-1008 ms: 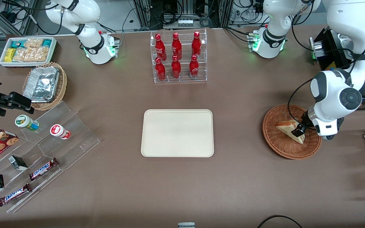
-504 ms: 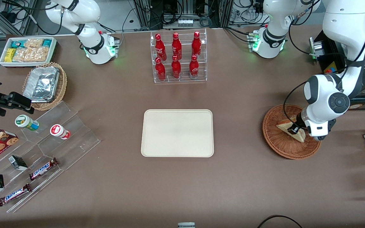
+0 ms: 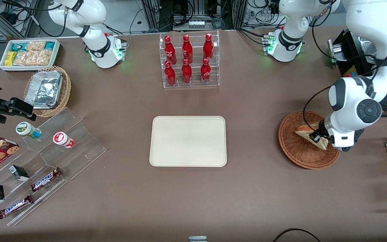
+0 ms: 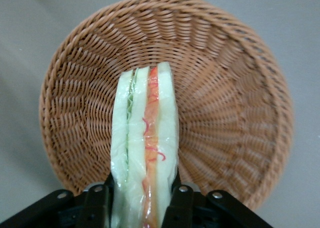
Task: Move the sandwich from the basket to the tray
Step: 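Close the left gripper on the sandwich, then lift the sandwich and carry it over the cream tray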
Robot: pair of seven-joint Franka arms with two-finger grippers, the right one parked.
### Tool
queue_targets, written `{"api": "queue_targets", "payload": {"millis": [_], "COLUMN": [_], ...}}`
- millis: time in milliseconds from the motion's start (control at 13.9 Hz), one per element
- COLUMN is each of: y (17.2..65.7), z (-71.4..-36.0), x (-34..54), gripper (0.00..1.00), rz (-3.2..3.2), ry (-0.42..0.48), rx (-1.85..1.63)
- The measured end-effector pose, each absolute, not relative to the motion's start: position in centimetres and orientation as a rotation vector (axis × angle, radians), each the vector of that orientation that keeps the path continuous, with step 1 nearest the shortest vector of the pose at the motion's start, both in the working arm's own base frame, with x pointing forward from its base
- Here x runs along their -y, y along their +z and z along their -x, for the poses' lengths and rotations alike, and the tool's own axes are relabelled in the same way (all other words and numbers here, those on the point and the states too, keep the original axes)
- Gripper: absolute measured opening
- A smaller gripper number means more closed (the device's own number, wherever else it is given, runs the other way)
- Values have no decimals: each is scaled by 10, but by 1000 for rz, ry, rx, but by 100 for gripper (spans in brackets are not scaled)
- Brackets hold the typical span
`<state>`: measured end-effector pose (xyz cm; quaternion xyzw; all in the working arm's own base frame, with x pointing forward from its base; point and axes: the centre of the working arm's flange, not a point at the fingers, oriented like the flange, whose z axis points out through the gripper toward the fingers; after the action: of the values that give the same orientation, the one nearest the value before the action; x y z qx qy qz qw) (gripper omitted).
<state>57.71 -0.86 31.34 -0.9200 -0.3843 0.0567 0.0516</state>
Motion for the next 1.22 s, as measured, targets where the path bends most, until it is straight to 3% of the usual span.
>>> {"api": "queue_targets", "payload": {"millis": [360, 1008, 1224], "y": [365, 338, 320], "z": [-592, -590, -588], "x": [86, 298, 349], "gripper": [35, 37, 40], "rz": [2888, 3018, 3077], "ry": [188, 126, 28], "rx": [878, 327, 225]}}
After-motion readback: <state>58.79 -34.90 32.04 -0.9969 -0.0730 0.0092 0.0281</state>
